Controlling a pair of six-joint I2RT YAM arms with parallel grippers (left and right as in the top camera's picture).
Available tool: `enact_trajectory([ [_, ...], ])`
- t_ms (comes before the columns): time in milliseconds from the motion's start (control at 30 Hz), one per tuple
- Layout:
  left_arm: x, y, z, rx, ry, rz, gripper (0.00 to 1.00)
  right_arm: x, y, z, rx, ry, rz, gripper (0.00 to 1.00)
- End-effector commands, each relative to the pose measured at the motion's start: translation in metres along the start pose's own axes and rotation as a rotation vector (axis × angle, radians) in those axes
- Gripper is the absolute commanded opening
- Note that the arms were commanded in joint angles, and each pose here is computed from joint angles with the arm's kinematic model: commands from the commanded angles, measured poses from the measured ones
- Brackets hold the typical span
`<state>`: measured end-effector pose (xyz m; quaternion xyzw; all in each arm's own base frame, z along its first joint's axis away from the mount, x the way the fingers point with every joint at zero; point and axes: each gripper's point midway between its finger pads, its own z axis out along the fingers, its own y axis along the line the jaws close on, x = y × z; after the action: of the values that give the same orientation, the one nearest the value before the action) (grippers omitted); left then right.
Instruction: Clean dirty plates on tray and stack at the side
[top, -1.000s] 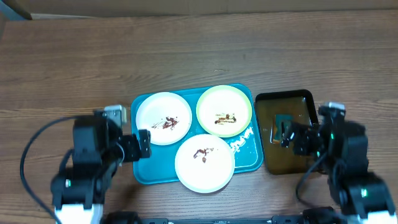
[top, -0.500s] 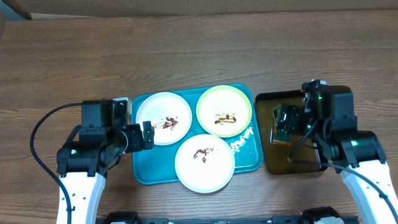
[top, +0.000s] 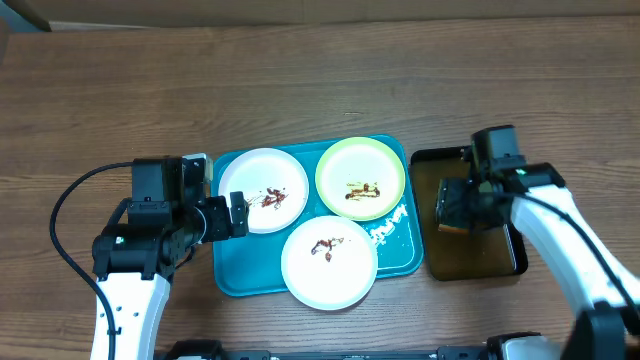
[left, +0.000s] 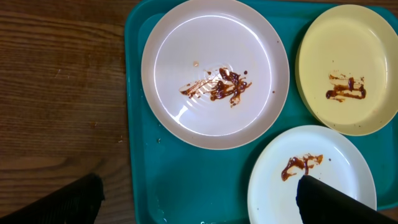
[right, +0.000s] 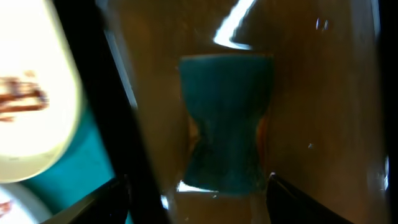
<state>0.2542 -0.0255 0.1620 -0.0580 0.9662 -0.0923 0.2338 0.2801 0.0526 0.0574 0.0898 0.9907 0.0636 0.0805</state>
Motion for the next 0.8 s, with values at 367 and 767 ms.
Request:
enact_trajectory([
  [367,-0.007,-0.006,-0.005,0.021,-0.015,-0.004,1.00,-0.012,-0.004,0.038,0.046,0.049,0.017,0.47],
  [767,0.014,-0.003,0.004,0.012,0.097,-0.023,0.84,-0.010,-0.016,0.037,0.115,0.048,0.016,0.04],
])
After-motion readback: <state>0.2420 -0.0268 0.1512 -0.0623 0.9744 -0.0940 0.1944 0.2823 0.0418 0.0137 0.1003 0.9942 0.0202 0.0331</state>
